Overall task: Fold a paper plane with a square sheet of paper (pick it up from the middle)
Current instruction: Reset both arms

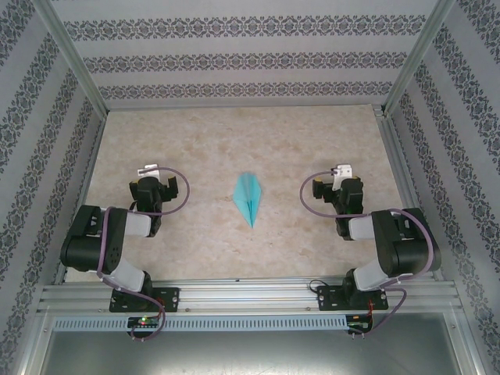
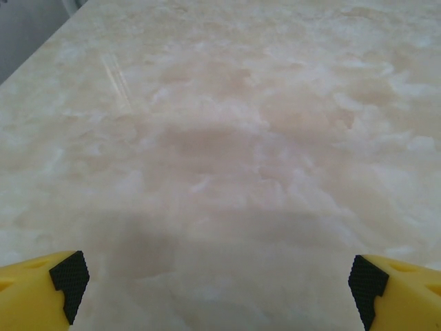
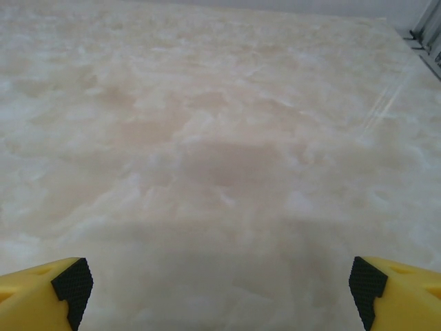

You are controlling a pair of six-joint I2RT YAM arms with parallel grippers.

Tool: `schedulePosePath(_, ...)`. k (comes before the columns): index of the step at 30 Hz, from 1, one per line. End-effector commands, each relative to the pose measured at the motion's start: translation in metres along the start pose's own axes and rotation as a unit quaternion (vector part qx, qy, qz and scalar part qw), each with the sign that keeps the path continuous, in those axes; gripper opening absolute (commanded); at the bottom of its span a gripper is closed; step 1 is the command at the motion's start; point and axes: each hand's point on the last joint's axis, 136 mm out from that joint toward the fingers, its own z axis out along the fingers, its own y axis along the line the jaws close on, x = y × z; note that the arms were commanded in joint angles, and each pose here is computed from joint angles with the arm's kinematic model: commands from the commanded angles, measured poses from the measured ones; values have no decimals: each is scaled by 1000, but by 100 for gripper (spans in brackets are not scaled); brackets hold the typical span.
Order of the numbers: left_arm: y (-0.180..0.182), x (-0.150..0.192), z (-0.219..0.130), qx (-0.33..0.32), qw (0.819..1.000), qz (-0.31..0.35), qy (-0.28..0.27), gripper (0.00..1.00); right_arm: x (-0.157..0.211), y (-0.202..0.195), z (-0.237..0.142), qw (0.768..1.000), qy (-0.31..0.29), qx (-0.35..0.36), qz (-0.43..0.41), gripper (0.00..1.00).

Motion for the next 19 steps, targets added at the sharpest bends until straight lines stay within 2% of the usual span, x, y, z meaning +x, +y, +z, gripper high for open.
schedulePosePath(1, -4, -18, 1, 21, 999, -2, -24, 100, -34, -15, 5, 998, -47, 32, 33, 98)
schedulePosePath(2, -4, -21, 1, 20, 999, -1, -42, 100, -33, -16, 4, 998, -37, 33, 32, 98)
schedulePosePath(4, -4, -19, 1, 20, 999, -1, -29, 100, -36, -16, 4, 998, -48, 34, 32, 98)
schedulePosePath(5, -4, -21, 1, 20, 999, 0, -41, 100, -34, -15, 4, 998, -43, 32, 31, 98)
schedulePosePath(19, -5, -20, 0, 21, 999, 1, -35, 100, -35, -12, 4, 998, -42, 27, 23, 98)
